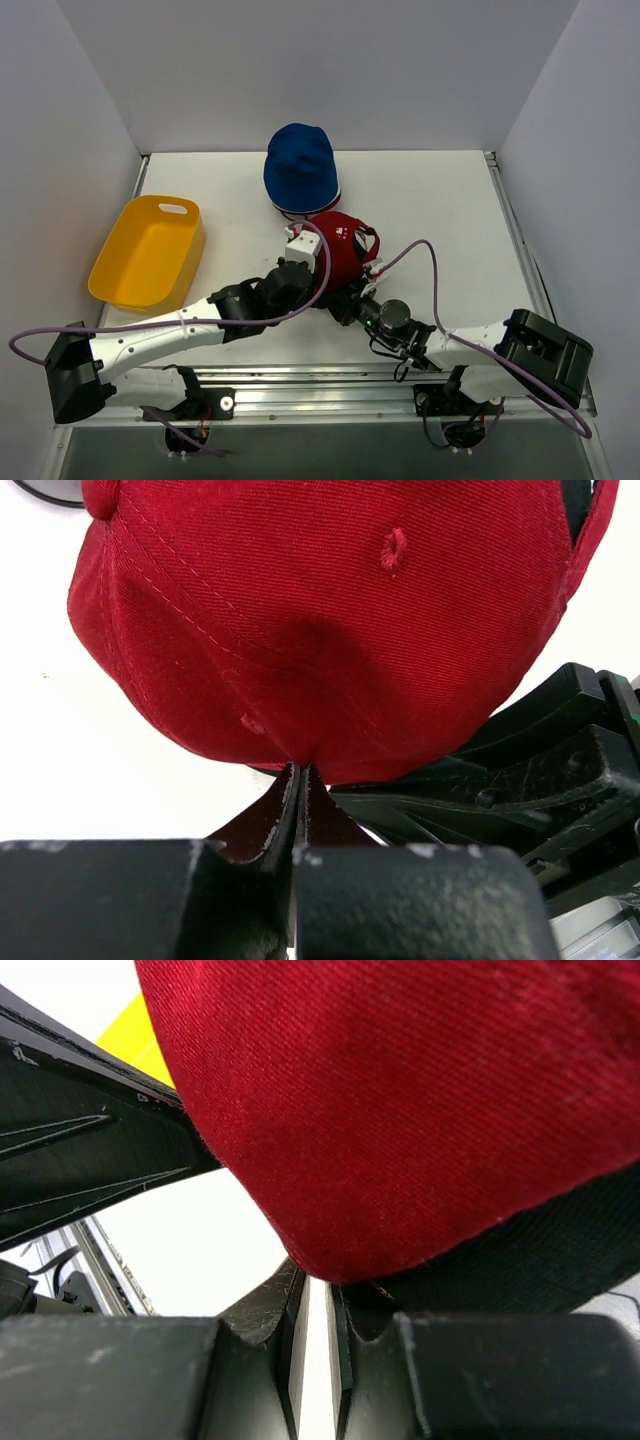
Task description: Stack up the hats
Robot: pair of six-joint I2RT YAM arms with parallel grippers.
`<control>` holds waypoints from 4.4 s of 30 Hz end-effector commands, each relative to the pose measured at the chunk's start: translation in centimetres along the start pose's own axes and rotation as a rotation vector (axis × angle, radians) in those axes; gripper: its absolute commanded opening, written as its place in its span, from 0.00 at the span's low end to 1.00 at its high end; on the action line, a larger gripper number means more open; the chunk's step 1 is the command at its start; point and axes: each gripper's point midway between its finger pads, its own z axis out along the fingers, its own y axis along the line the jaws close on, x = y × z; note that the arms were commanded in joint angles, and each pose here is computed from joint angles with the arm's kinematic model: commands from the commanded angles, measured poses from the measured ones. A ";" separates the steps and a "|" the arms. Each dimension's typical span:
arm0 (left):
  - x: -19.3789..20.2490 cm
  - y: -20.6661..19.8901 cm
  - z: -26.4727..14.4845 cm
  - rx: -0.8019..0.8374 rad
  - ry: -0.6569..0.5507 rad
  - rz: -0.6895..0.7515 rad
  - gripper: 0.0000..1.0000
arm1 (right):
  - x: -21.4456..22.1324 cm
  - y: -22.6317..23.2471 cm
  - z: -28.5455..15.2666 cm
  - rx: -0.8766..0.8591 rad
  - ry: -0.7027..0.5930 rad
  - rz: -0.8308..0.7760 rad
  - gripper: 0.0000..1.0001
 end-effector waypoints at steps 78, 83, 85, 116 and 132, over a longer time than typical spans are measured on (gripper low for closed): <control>-0.5 -4.3 -0.5 0.188 -0.032 -0.103 0.02 | 0.2 -1.2 0.8 0.067 -0.049 -0.039 0.09; -0.4 -4.5 -0.4 0.194 -0.034 -0.131 0.02 | 0.5 -1.3 1.2 0.071 -0.055 -0.029 0.09; -0.4 -4.6 -0.4 0.197 -0.032 -0.133 0.02 | 0.4 -1.1 1.3 0.065 -0.064 -0.025 0.09; -0.5 -3.9 -0.7 0.163 -0.067 -0.225 0.02 | 0.7 -1.8 0.9 0.107 -0.060 0.009 0.23; -0.9 -3.3 -0.9 0.141 -0.080 -0.213 0.02 | 0.8 -1.8 -1.9 0.088 -0.007 -0.038 0.23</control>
